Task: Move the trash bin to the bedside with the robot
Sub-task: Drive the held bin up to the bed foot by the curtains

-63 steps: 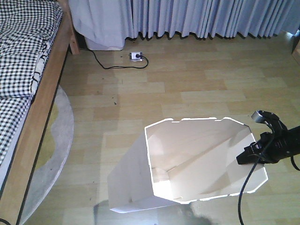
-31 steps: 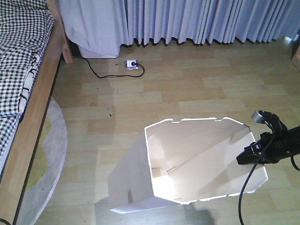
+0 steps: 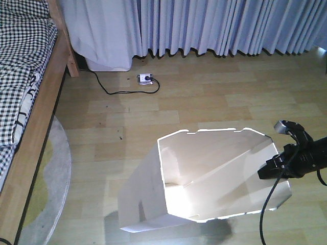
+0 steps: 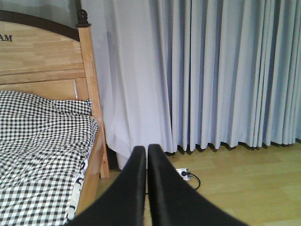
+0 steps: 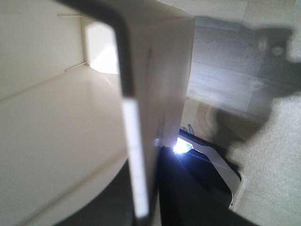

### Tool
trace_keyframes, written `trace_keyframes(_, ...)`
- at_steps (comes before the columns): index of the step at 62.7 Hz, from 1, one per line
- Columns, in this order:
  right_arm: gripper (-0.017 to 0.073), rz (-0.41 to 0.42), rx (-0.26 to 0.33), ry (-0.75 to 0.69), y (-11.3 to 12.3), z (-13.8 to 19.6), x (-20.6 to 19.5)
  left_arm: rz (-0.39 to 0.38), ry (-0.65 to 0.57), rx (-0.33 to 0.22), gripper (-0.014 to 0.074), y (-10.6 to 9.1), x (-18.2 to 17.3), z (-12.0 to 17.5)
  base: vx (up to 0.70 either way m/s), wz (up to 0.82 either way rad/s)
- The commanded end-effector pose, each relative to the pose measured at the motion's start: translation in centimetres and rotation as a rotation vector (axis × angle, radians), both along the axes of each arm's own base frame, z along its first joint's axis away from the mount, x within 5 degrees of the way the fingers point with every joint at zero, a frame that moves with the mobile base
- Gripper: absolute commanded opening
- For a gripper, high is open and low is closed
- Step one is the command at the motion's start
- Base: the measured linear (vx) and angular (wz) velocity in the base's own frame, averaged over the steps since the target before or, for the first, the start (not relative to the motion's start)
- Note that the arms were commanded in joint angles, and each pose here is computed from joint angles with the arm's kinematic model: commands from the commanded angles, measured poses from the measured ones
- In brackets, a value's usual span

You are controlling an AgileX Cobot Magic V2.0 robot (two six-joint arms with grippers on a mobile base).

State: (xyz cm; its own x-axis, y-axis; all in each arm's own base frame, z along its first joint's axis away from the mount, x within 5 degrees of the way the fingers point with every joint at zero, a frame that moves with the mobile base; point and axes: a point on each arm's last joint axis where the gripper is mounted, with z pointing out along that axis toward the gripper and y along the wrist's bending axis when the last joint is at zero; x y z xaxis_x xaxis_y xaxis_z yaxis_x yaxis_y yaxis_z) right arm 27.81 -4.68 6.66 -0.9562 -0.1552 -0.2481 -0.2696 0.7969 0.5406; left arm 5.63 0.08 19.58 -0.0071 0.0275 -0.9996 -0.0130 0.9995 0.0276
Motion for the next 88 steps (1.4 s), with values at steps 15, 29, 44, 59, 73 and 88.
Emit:
trace_keyframes(15, -0.0003, -0.015, 0.224, -0.030, 1.32, 3.38, 0.37, -0.009, -0.070, -0.022, -0.0006, -0.05, -0.02, 0.32, 0.19, 0.02)
trace_keyframes(29, -0.0003, -0.015, 0.224, -0.030, 1.32, 3.38, 0.37, -0.009, -0.070, -0.022, -0.0006, -0.05, -0.02, 0.32, 0.18, 0.03)
trace_keyframes(44, -0.0003, -0.015, 0.224, -0.030, 1.32, 3.38, 0.37, -0.009, -0.070, -0.022, -0.0006, -0.05, -0.02, 0.32, 0.16, 0.05)
trace_keyframes(59, -0.0003, -0.015, 0.225, -0.030, 1.33, 3.39, 0.37, -0.009, -0.070, -0.022, -0.0006, -0.05, -0.02, 0.32, 0.15, 0.00)
trace_keyframes(73, -0.0003, -0.015, 0.225, -0.030, 1.33, 3.39, 0.37, -0.009, -0.070, -0.022, -0.0006, -0.05, -0.02, 0.32, 0.17, -0.03)
trace_keyframes(88, -0.0003, -0.015, 0.225, -0.030, 1.33, 3.39, 0.37, -0.009, -0.070, -0.022, -0.0006, -0.05, -0.02, 0.32, 0.19, -0.04)
